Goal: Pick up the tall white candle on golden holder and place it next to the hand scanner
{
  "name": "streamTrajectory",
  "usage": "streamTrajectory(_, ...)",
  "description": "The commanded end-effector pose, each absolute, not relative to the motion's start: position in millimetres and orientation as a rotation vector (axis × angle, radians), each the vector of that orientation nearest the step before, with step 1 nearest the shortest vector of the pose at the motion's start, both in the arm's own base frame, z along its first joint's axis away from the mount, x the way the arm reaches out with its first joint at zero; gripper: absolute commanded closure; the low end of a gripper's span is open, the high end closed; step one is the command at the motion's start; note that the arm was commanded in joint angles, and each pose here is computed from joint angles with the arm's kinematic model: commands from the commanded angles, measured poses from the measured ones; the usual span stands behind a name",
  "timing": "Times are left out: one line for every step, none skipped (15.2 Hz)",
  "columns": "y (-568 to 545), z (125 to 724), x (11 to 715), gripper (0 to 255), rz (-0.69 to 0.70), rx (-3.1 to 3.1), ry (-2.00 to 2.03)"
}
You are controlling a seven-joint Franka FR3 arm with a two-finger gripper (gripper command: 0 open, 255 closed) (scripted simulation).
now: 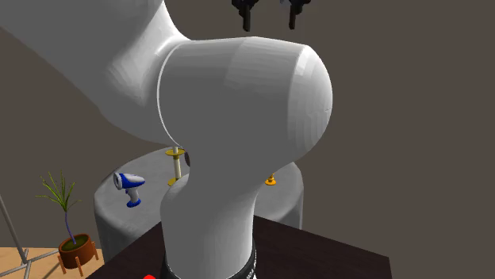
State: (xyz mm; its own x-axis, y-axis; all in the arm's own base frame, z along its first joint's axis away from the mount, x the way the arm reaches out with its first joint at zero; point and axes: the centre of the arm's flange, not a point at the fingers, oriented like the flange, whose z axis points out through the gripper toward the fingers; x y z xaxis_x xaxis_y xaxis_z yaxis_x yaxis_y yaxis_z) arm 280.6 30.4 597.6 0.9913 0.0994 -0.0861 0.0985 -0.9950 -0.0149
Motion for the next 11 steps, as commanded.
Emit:
streamTrajectory(30,598,281,0,0.136,-3.124,-0.155)
streamTrajectory(34,589,291,0,0.143,-3.124,-0.154)
streamTrajectory(37,581,302,0,0.150,-3.125,-0.153)
streamTrajectory(40,573,312,0,0.157,-3.125,-0.152)
streamTrajectory(43,565,323,0,0.164,-3.125,-0.151)
streamTrajectory(46,556,333,0,0.171,-3.125,-0.150)
streamTrajectory(50,548,344,0,0.178,-3.125,-0.149)
streamTrajectory(53,539,354,0,0.184,-3.126,-0.148)
streamTrajectory(56,531,365,0,0.191,-3.126,-0.146)
streamTrajectory(59,522,375,0,0.198,-3.126,-0.145)
streamTrajectory(62,514,385,0,0.205,-3.126,-0.144)
